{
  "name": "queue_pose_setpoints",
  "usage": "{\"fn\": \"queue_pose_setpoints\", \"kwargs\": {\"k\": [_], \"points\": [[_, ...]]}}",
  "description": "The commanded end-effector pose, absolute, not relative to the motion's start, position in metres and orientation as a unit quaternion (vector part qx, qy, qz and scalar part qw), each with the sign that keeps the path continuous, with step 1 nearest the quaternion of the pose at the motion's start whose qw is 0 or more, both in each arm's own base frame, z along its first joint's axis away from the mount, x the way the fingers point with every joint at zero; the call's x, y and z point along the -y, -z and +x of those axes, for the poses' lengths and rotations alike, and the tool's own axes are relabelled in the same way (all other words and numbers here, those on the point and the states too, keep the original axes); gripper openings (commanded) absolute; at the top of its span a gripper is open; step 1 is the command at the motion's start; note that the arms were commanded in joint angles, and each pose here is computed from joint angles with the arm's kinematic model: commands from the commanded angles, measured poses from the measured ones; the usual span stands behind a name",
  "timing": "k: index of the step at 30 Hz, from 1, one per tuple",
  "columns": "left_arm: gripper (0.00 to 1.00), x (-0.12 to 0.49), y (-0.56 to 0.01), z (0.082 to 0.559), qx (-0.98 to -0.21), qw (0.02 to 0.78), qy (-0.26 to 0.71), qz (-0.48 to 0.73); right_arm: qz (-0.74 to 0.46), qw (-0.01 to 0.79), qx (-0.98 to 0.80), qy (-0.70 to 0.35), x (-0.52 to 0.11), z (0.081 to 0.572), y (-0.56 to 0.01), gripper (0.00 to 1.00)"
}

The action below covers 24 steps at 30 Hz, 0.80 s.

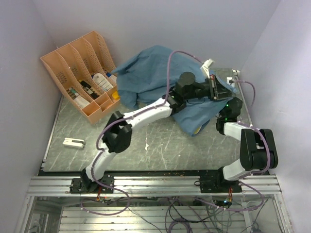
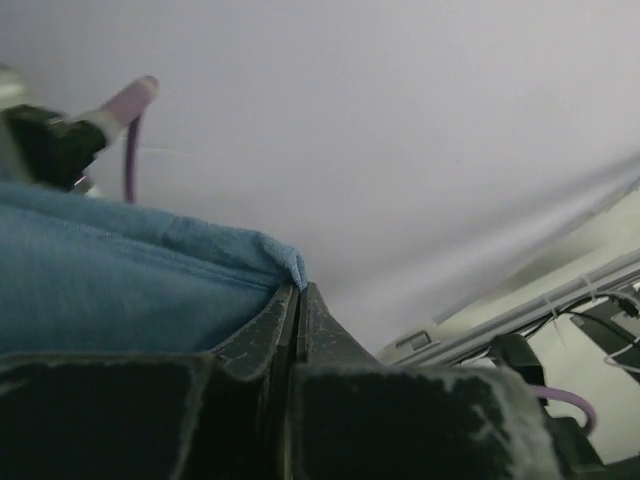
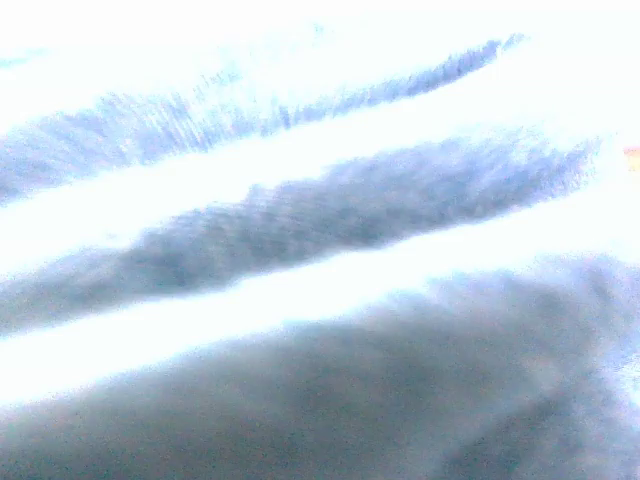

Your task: Put the pillow into the pillowcase

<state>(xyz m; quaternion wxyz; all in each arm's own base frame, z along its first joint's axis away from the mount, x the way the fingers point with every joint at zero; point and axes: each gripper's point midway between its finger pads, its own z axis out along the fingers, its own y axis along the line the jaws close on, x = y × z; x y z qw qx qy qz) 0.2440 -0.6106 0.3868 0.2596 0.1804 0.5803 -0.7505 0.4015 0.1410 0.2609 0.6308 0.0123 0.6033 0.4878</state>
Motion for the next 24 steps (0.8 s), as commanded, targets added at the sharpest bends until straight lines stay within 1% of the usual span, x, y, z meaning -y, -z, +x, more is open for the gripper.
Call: {"fn": "queue_pose_setpoints", "kwargs": {"k": [1,3,4,6,8,9,10,12,15,16,18,20,22,23,24], "points": [[0.07,0.529,-0.476,0.261,-0.507,0.349,0.767,0.183,0.041,0.615,-0.656,-0.436,-0.106,0.416,-0.225,0.21],[0.07,0.519,-0.435,0.314,-0.541,0.344,0.756,0.132,0.033,0.591,-0.689,-0.419,-0.101,0.417,-0.204,0.38],[0.07,0.516,-0.416,0.334,-0.553,0.335,0.756,0.104,0.022,0.574,-0.703,-0.42,-0.102,0.416,-0.194,0.45],[0.11,0.516,-0.393,0.359,-0.549,0.325,0.767,0.074,0.006,0.547,-0.726,-0.417,-0.097,0.416,-0.178,0.54],[0.14,0.52,-0.379,0.375,-0.547,0.316,0.773,0.055,-0.006,0.532,-0.75,-0.393,-0.085,0.414,-0.16,0.67],[0.18,0.524,-0.375,0.381,-0.546,0.317,0.774,0.051,-0.011,0.523,-0.763,-0.381,-0.078,0.412,-0.151,0.73],[0.23,0.528,-0.374,0.386,-0.549,0.316,0.772,0.05,-0.017,0.516,-0.771,-0.372,-0.071,0.41,-0.145,0.77],[0.36,0.537,-0.374,0.389,-0.552,0.317,0.769,0.057,-0.038,0.506,-0.784,-0.357,-0.06,0.404,-0.138,0.8],[0.59,0.543,-0.381,0.385,-0.566,0.323,0.754,0.083,-0.066,0.511,-0.792,-0.328,-0.04,0.393,-0.14,0.88],[0.65,0.543,-0.38,0.384,-0.578,0.33,0.741,0.09,-0.073,0.511,-0.792,-0.325,-0.035,0.388,-0.141,0.91],[0.7,0.537,-0.377,0.381,-0.606,0.359,0.701,0.106,-0.081,0.51,-0.792,-0.326,-0.025,0.378,-0.146,0.92],[0.72,0.523,-0.371,0.378,-0.636,0.412,0.637,0.14,-0.082,0.51,-0.791,-0.327,-0.012,0.367,-0.15,0.93],[0.72,0.507,-0.356,0.371,-0.675,0.457,0.554,0.168,-0.084,0.5,-0.799,-0.323,-0.002,0.356,-0.148,0.93],[0.72,0.499,-0.336,0.364,-0.704,0.469,0.502,0.181,-0.088,0.5,-0.801,-0.317,0.004,0.352,-0.148,0.93],[0.73,0.494,-0.327,0.354,-0.716,0.487,0.46,0.194,-0.091,0.499,-0.803,-0.312,0.011,0.348,-0.147,0.93]]}}
